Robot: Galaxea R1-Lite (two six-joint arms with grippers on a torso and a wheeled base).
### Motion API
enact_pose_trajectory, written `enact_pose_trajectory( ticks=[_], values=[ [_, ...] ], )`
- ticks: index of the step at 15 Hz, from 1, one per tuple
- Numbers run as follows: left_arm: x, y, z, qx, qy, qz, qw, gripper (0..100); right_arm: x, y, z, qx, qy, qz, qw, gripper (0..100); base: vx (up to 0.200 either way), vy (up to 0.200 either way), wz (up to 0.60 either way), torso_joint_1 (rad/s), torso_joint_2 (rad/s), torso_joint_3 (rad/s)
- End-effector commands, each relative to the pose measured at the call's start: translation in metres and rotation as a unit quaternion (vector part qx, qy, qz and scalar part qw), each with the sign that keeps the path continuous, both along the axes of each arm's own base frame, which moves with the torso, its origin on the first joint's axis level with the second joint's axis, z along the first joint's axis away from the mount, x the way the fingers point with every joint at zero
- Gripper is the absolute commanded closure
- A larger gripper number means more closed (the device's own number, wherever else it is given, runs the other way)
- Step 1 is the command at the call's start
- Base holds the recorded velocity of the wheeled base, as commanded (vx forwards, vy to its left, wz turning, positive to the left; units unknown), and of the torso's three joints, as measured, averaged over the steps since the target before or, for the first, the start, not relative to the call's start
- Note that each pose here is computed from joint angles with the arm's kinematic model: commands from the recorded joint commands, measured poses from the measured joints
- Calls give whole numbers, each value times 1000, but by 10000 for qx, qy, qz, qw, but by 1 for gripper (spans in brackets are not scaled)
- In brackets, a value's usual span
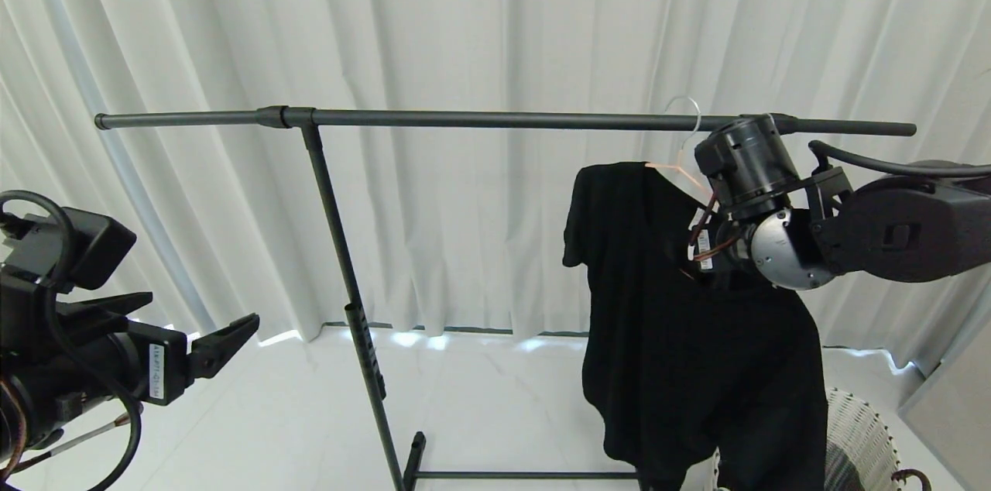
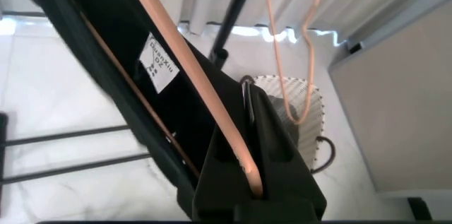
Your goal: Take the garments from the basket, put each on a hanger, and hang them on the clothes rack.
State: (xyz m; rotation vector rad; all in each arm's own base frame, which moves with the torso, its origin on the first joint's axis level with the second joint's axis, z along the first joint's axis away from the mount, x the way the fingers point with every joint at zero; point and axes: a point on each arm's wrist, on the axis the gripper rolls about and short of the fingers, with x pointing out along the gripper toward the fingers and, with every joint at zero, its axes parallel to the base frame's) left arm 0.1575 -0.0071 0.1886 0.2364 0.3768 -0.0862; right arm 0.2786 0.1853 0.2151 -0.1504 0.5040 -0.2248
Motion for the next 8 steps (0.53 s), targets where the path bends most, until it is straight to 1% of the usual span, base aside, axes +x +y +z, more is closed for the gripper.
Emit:
enact_pose_trajectory(
  ticks=[1,3,8],
  values=[
    [3,1,2,28,-78,93,9999,0,-6,-5,10,43,-93,-30,9999,100,0,0,0,0,0,0],
    [6,1,2,81,-126,228,9996,0,-12,-9,12,4,-43,-47,10000,100,0,0,0,0,0,0],
    [5,-5,3,78,-143,60,9998,0,-11,-10,13,5,-61,-74,10000,100,0,0,0,0,0,0]
  ],
)
